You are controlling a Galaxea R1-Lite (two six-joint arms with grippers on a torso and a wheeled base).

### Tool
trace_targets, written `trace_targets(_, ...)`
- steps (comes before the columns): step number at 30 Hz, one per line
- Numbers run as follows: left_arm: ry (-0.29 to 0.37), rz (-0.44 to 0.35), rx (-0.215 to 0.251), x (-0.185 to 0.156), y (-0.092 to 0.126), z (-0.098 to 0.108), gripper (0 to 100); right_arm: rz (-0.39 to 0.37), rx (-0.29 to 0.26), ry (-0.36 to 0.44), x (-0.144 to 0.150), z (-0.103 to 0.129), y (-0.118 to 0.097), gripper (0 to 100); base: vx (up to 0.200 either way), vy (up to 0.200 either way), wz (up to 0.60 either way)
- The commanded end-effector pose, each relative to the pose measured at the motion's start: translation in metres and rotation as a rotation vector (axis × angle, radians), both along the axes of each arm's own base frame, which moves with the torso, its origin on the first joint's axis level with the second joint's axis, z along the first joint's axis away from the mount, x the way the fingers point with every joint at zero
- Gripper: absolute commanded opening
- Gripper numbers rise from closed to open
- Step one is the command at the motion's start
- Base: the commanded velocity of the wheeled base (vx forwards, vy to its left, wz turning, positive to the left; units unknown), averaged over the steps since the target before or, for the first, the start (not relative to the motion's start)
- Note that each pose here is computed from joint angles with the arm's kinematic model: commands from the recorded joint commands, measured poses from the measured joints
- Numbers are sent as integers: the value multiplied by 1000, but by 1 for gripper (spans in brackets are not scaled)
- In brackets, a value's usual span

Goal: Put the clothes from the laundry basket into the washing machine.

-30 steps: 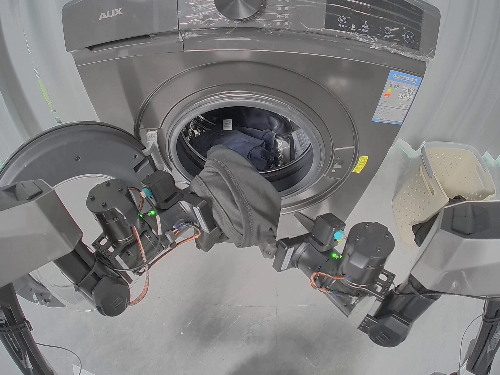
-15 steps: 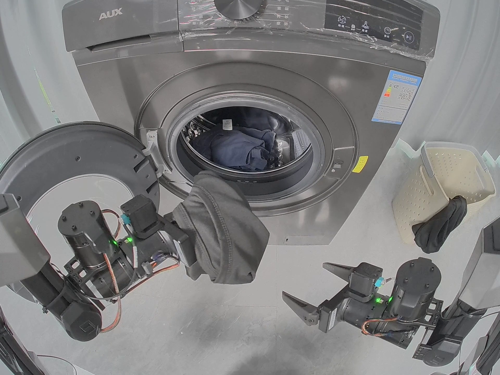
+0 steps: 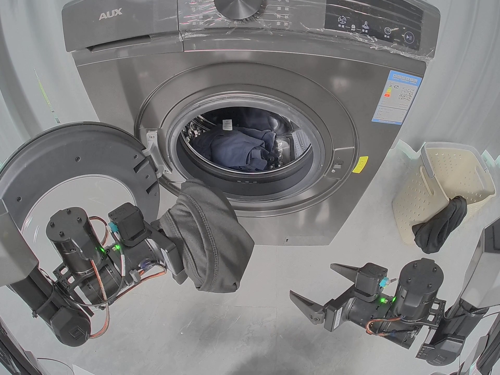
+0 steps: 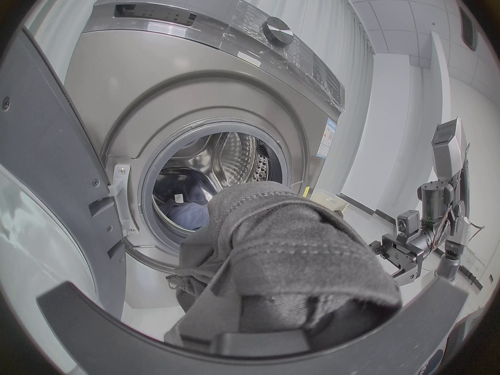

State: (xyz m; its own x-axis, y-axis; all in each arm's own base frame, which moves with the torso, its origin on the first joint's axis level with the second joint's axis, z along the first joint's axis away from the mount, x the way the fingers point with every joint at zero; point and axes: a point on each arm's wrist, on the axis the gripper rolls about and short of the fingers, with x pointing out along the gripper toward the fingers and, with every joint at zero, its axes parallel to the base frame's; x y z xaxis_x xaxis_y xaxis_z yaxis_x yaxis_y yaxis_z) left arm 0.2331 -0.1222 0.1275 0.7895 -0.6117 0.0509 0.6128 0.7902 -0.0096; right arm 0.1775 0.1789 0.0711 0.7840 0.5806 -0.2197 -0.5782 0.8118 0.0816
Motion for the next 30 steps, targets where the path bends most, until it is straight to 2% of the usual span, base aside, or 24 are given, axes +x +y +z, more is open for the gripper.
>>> trace_targets(1, 10, -2, 8, 2, -2, -4, 0, 7, -3, 3, -1, -1, 2, 100, 200, 0, 0)
trace_targets(17, 25, -16, 14, 8, -10, -10, 0, 30, -19, 27, -8, -5, 2, 100, 200, 0, 0)
trace_targets(21, 38, -28, 23, 8, -14, -14, 0, 77, -52, 59, -24, -11, -1, 100, 0, 0, 0)
trace_targets(24, 52, -36, 26, 3, -24, -18, 0, 140, -97, 95, -45, -16, -5, 100, 0, 0, 0)
trace_targets(27, 57, -18, 12, 5, -37, -20, 0, 168, -101, 97, -52, -16, -4, 100, 0, 0, 0)
trace_targets(30, 74, -38, 2, 12, -50, -27, 0, 175, -93, 90, -53, -14, -3, 100, 0, 0, 0)
